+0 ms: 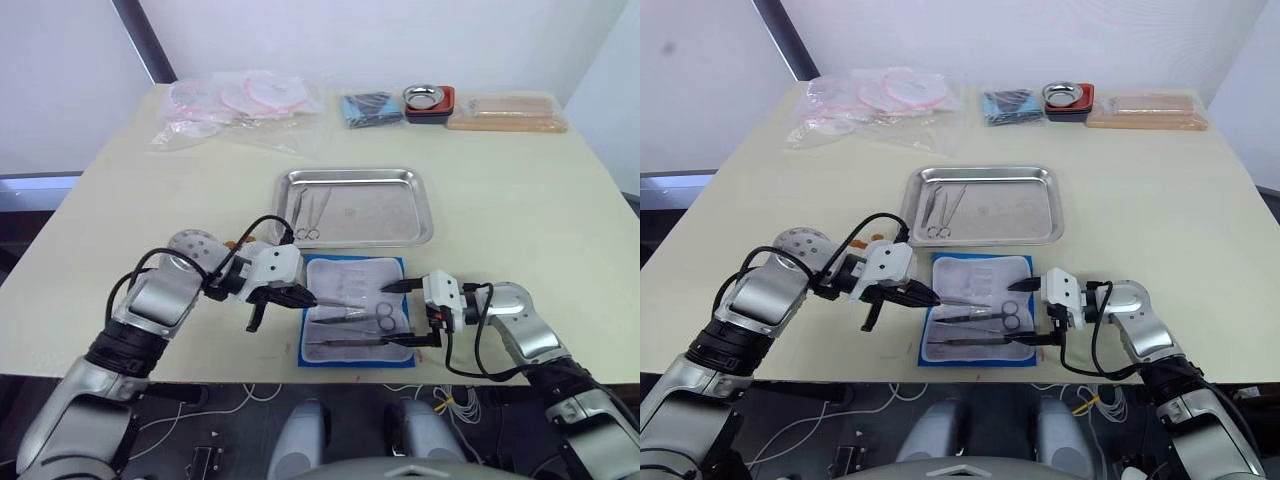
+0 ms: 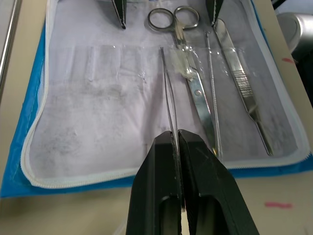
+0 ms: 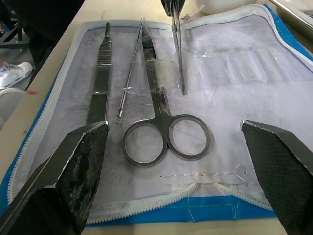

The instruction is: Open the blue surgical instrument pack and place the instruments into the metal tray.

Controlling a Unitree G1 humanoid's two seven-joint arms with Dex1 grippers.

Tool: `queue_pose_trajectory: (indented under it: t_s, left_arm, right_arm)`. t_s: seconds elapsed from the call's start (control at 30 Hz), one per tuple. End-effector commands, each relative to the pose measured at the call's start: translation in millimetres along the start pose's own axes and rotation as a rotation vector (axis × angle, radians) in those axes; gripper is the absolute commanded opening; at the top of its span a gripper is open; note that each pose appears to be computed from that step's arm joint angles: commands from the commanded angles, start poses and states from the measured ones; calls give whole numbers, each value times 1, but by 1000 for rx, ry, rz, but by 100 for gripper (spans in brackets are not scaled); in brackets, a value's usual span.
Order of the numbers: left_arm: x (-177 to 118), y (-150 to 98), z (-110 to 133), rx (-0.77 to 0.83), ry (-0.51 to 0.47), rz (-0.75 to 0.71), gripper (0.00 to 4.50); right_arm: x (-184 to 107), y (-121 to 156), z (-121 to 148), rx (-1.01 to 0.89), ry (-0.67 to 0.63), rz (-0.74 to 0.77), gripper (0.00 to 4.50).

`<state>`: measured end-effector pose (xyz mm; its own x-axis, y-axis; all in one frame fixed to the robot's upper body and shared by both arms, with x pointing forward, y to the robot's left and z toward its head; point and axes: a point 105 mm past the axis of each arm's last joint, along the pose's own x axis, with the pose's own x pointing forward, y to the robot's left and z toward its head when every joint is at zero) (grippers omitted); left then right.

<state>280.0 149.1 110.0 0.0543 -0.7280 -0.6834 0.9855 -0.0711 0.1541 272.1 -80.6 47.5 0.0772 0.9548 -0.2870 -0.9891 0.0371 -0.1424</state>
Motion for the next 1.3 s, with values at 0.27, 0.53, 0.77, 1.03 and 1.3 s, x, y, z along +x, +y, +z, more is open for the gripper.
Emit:
queue_pose_trajectory:
  t_s: [0.27, 0.53, 0.77, 1.03, 1.3]
  left_arm:
    - [-25, -4, 2, -1, 42, 36, 11]
    - [-42, -5, 2, -6, 67, 51, 11]
    - [-53, -6, 9, -31, 38, 84, 11]
    - [-55, -3, 16, -57, -6, 130, 11]
    - [-47, 16, 39, -136, -167, 281, 11]
  right_arm:
    - [7, 25, -47, 135, 144, 60, 450]
    - [8, 24, -47, 131, 144, 65, 450]
    - [8, 24, -47, 126, 144, 71, 450]
    - [8, 23, -47, 123, 148, 78, 450]
    - [8, 24, -47, 125, 147, 81, 450]
